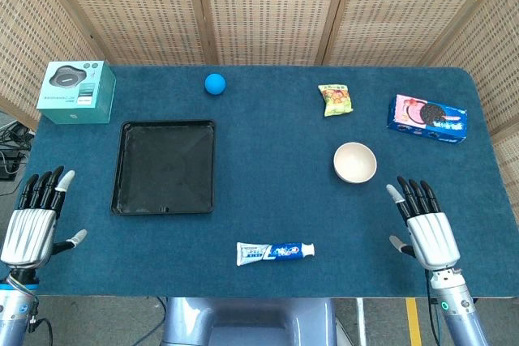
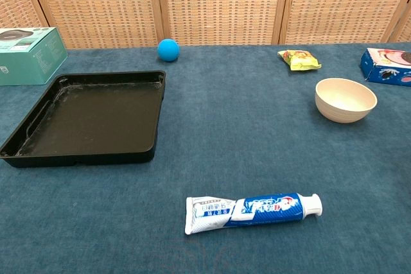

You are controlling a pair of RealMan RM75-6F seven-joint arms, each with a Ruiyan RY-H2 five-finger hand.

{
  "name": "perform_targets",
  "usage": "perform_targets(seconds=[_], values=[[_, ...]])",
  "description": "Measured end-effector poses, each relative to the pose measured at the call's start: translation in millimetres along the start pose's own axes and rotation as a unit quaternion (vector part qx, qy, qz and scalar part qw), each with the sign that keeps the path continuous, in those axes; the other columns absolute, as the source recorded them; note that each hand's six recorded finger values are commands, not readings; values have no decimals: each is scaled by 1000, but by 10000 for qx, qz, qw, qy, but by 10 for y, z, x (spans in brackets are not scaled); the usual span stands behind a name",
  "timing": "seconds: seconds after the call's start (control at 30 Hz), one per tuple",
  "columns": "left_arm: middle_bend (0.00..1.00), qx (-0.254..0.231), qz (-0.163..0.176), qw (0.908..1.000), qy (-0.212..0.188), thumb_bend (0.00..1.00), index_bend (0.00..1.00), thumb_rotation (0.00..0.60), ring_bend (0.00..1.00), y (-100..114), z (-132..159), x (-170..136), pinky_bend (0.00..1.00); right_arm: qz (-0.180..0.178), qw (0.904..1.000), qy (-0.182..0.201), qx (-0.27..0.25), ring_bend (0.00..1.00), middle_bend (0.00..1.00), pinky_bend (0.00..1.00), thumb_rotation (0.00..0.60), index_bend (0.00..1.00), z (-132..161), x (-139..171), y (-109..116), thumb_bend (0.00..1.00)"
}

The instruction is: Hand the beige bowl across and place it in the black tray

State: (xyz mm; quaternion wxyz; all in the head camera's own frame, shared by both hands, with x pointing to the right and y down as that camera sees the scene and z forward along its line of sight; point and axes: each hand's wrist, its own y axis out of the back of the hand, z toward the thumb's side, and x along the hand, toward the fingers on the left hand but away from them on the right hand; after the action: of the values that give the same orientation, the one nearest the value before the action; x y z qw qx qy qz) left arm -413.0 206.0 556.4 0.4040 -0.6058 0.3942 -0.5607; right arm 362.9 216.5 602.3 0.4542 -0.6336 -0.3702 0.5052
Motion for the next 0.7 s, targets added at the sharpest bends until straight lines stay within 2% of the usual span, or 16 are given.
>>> perform_targets(seconds=[0.23, 0.53, 0.7], values=[[0, 43, 10, 10000, 18, 0, 0, 600, 0, 7, -12, 2, 0, 106, 9999, -12, 18, 0, 0, 12, 600, 0, 6, -3, -41, 239], [0, 24, 13, 10000, -8, 0, 0, 600, 0, 12, -9, 4, 0, 34, 10000, 28, -1, 0, 0, 9, 600, 0, 10, -19, -26, 240], [0, 10, -27, 10000, -17, 0, 0, 600, 0, -2, -14, 10, 0, -46, 9999, 55, -110, 0, 0, 12, 600, 86, 33, -42, -11, 237]])
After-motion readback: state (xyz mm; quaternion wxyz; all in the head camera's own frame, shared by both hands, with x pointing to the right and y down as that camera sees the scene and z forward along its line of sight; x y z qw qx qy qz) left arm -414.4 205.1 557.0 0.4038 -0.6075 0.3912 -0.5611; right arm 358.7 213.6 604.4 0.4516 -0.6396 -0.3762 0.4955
